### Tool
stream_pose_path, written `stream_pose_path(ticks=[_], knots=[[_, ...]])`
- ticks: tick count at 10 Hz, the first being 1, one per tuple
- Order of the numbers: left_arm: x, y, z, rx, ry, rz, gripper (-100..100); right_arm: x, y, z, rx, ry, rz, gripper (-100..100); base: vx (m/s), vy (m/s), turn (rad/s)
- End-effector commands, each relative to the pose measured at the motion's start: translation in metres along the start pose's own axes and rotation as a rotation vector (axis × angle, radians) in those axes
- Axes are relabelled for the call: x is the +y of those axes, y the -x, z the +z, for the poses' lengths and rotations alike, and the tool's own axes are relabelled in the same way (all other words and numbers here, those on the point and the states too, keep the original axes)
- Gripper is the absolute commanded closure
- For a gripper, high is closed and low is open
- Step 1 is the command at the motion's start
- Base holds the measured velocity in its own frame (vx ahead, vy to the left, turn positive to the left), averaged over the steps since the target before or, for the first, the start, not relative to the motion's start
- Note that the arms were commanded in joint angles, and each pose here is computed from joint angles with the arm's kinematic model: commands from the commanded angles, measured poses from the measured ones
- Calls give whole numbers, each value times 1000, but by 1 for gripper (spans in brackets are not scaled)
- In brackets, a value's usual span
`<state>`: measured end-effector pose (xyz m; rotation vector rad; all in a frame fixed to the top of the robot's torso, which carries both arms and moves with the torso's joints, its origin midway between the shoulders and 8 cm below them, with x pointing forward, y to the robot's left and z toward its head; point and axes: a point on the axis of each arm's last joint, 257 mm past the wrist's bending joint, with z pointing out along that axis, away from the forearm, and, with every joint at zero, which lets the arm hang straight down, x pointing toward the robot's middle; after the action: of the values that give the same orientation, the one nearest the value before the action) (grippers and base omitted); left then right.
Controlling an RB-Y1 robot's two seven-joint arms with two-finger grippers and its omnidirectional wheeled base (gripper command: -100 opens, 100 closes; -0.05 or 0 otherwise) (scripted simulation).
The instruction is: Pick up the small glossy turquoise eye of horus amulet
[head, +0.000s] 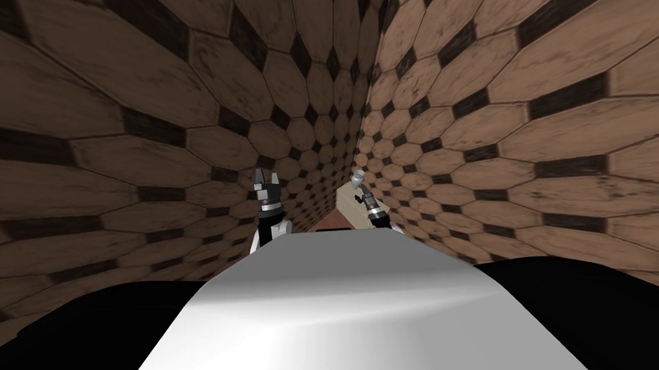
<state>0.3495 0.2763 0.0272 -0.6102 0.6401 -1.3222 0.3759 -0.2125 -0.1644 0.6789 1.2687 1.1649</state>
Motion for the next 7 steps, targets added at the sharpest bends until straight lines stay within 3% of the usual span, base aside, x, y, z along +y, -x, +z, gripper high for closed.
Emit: stream_pose_path(ticks=[1,4,5,7], knots=[[0,0,0,0,0,0,0,-16,-11,-3,30,-36,-11,-100,-22,-17,50],[0,0,0,0,0,0,0,-57,-37,-25,131,-122,-58,-100,-9,-9,93],[0,0,0,0,0,0,0,-62,-38,-26,133,-132,-58,-100,-3,-5,57],[0,0,0,0,0,0,0,-100,-60,-54,238,-211,-114,-100,1,0,176]])
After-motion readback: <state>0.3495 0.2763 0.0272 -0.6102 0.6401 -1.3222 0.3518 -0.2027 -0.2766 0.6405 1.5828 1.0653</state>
